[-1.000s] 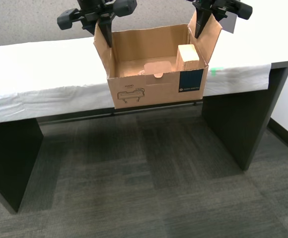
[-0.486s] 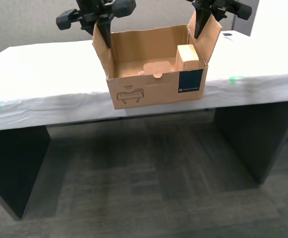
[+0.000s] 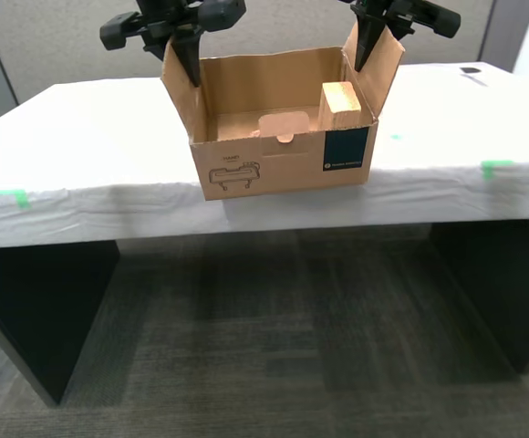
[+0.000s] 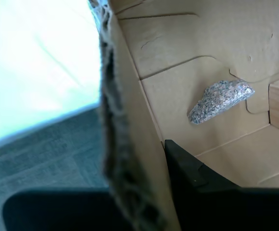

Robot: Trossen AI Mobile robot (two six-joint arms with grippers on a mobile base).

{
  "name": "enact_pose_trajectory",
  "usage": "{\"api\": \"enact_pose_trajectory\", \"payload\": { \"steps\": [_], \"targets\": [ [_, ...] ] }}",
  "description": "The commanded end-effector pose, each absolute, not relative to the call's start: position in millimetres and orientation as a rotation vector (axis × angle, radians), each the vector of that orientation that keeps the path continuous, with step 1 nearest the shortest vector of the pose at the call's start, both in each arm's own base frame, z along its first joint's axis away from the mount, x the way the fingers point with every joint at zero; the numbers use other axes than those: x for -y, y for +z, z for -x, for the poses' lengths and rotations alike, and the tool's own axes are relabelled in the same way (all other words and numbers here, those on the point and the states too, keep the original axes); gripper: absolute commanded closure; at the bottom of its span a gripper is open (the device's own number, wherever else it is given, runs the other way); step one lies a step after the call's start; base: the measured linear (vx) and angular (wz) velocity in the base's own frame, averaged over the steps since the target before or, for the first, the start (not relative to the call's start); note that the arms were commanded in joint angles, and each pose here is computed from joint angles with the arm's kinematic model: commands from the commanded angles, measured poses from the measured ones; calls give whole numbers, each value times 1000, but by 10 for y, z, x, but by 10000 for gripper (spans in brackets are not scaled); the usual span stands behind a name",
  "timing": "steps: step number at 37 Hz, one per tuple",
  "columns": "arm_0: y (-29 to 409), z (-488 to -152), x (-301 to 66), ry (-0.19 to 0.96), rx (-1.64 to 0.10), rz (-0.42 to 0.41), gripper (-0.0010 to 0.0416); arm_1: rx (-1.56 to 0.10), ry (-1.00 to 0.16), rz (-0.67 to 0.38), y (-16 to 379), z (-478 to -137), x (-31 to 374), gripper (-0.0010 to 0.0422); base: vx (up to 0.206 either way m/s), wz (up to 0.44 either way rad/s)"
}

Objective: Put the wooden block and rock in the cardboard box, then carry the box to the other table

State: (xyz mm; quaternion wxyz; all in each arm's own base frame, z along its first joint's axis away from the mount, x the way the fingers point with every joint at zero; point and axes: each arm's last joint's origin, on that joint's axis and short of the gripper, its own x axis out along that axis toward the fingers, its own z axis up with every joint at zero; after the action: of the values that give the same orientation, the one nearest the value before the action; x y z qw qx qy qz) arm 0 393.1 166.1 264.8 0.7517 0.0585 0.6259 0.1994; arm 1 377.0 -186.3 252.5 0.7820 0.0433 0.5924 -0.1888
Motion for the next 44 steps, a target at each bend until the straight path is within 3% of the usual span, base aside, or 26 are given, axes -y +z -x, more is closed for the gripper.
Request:
{"api": "enact_pose_trajectory", "payload": {
  "steps": [1,44],
  "targets": [
    [2657,-3939,-1679,452,-1359,-150,406,-1270,-442,-99,2534,-3774,1868,412,143,96],
    [2654,-3928,-1680,430,-1377,-172,406,-1211,-473,-124,2544,-3828,1874,413,145,19]
  ]
}}
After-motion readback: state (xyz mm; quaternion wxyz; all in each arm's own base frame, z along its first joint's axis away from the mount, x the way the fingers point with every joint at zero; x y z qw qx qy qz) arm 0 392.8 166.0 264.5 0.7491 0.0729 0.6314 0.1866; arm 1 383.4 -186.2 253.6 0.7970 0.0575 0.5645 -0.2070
